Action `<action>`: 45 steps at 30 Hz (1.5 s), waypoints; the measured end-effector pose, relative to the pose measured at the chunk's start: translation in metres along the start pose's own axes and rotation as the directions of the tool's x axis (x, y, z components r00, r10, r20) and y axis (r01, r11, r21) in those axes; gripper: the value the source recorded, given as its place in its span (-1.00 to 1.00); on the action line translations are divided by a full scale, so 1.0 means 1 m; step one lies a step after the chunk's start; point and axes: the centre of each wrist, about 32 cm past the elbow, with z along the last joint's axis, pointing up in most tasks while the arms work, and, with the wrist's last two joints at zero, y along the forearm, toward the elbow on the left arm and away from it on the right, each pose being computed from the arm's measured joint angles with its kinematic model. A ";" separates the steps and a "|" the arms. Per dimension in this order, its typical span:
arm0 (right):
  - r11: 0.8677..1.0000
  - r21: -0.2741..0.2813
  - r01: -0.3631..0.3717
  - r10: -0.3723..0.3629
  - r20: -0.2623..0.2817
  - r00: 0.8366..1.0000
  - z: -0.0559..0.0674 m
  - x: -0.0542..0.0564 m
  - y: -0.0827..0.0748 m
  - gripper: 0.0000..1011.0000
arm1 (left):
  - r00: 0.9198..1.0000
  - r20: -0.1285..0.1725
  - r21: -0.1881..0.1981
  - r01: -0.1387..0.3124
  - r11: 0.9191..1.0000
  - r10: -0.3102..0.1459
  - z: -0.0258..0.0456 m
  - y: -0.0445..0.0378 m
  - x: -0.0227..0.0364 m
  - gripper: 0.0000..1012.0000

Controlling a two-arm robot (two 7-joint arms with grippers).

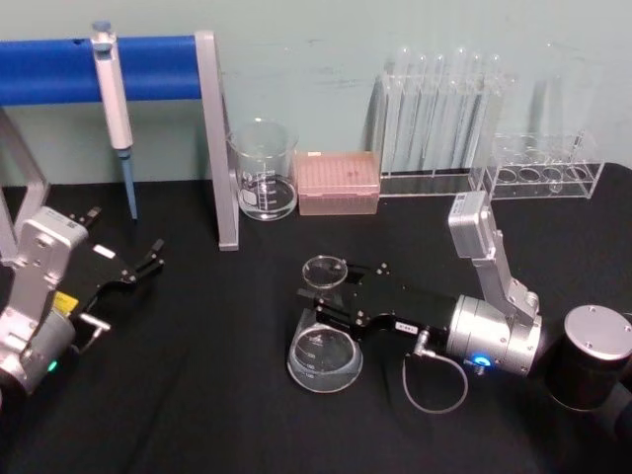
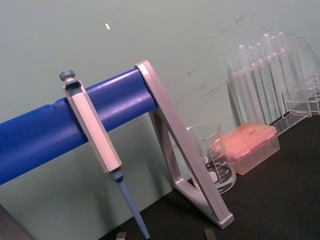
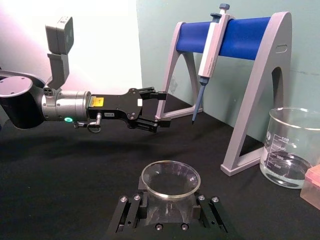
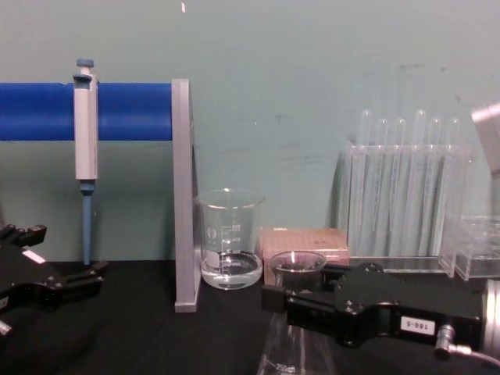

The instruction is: Grasp the erlenmeyer flask with one hand, shake it three times, then place it back.

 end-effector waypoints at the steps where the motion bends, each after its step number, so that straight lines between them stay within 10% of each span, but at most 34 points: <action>1: 1.000 0.000 0.000 0.000 0.000 1.000 0.000 0.000 0.000 -0.10 | 1.000 0.000 0.000 0.000 1.000 0.000 0.0000 0.0000 0.0000 0.98; 27: 1.000 -0.003 0.000 0.000 0.000 1.000 0.000 0.000 -0.001 -0.08 | 1.000 0.000 0.000 0.000 1.000 0.000 0.0000 0.0000 0.0000 0.98; 45: 1.000 -0.005 0.000 0.000 0.000 1.000 -0.001 0.000 -0.001 0.97 | 1.000 0.000 0.000 0.000 1.000 0.000 0.0000 0.0000 0.0000 0.98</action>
